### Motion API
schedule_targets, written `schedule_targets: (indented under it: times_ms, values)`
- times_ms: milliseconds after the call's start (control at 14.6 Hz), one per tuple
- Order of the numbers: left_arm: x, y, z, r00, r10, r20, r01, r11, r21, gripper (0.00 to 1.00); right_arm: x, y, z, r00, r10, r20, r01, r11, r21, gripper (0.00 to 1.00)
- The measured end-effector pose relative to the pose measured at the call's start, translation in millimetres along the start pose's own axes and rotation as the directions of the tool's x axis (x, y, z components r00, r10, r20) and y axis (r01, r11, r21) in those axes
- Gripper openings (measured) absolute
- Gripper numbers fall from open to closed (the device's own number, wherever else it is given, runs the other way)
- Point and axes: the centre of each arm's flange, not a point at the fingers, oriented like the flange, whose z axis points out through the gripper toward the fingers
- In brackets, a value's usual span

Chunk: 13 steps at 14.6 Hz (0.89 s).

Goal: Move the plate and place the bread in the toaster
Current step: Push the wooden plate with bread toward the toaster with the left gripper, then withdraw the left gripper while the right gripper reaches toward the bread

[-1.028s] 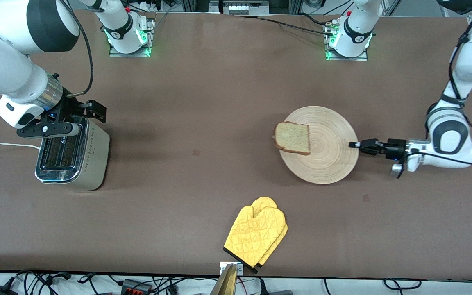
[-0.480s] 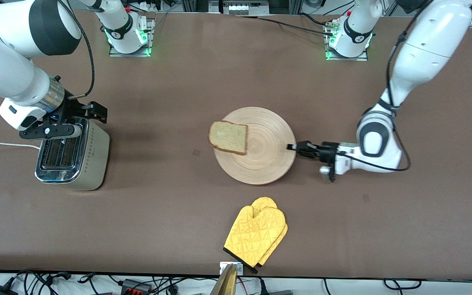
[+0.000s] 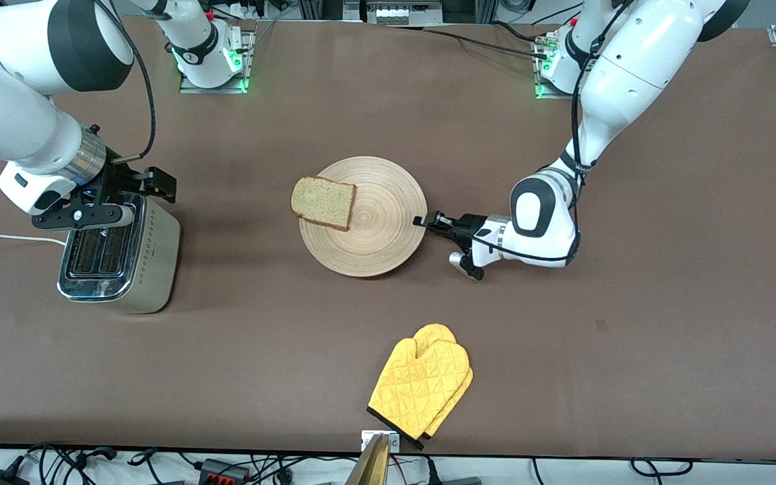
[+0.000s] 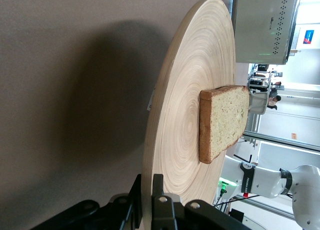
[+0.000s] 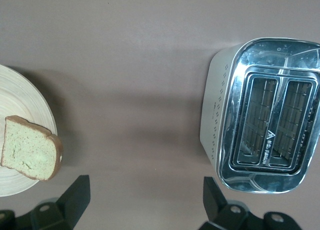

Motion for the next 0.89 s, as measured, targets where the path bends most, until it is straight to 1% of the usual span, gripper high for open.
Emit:
schedule_targets:
  times_ms: [137,343,480,548,617,685,754,822,891]
  values:
    - [1,-4,4,1.0,-0.007,-0.001,0.007,1.0,-0.002,0.1,0,0,1,1.0,0.0,0.003,0.0,1.0,0.0,1.0]
    - [4,-9,14,1.0,-0.005,-0.023,0.006,1.0,0.028,0.1,1,0,3,1.0,0.0,0.006,0.0,1.0,-0.001,1.0]
    - [6,-9,21,1.0,-0.001,-0.027,0.002,0.999,0.036,0.1,0,0,4,1.0,0.0,0.013,0.0,1.0,-0.001,1.0]
    - [9,-8,21,1.0,0.003,-0.029,-0.001,0.999,0.035,0.13,0,0,5,1.0,0.0,0.016,0.0,1.0,-0.001,1.0]
    - [11,-6,20,0.999,0.007,-0.033,-0.005,0.999,0.034,0.13,0,0,5,1.0,0.001,0.018,-0.001,1.0,-0.002,1.0]
    - [13,-6,17,0.999,0.01,-0.038,-0.008,0.999,0.034,0.19,0,0,6,1.0,0.001,0.019,-0.001,1.0,-0.002,1.0]
    - [14,-6,16,0.999,0.011,-0.042,-0.009,0.999,0.035,0.28,0,0,6,1.0,0.001,0.02,-0.001,1.0,-0.002,1.0]
    - [15,-7,14,0.999,0.01,-0.045,-0.008,0.999,0.037,0.34,0,0,6,1.0,0.001,0.02,-0.001,1.0,-0.002,1.0]
    - [16,-9,10,0.999,0.008,-0.05,-0.006,0.999,0.04,0.34,0,0,6,1.0,0.001,0.021,-0.001,1.0,-0.002,1.0]
